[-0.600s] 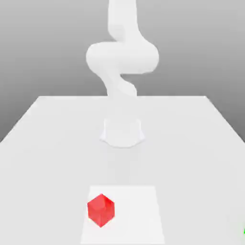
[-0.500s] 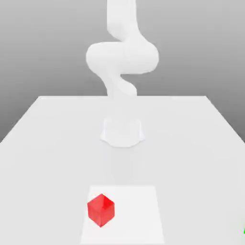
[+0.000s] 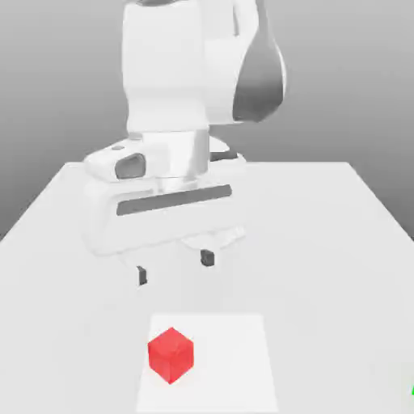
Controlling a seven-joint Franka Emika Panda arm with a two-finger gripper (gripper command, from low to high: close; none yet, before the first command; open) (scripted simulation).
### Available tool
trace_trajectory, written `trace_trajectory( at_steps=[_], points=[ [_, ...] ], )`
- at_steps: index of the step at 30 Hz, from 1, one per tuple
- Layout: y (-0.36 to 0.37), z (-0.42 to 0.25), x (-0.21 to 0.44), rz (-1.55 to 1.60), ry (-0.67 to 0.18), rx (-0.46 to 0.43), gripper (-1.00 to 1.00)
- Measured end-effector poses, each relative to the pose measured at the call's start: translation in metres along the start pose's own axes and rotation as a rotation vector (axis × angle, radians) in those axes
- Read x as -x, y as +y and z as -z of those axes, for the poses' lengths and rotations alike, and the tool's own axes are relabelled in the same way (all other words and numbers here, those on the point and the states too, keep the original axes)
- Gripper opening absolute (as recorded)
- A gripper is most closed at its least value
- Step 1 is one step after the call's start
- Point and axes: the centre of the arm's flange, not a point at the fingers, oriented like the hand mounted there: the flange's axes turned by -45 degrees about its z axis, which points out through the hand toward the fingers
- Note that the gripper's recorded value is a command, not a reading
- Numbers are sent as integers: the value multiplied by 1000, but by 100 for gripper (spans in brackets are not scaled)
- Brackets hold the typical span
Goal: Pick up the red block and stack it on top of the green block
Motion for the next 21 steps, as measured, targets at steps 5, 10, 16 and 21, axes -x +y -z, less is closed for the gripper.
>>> trace_trajectory(
  at_steps=[5, 10, 16, 21],
  points=[
    [-15, -80, 34, 126, -102, -68, 0],
    [-20, -133, 43, 135, -109, -73, -100],
    [-21, -137, 44, 134, -111, -75, -100],
    [-17, -96, 38, 135, -110, -75, -100]
  ],
)
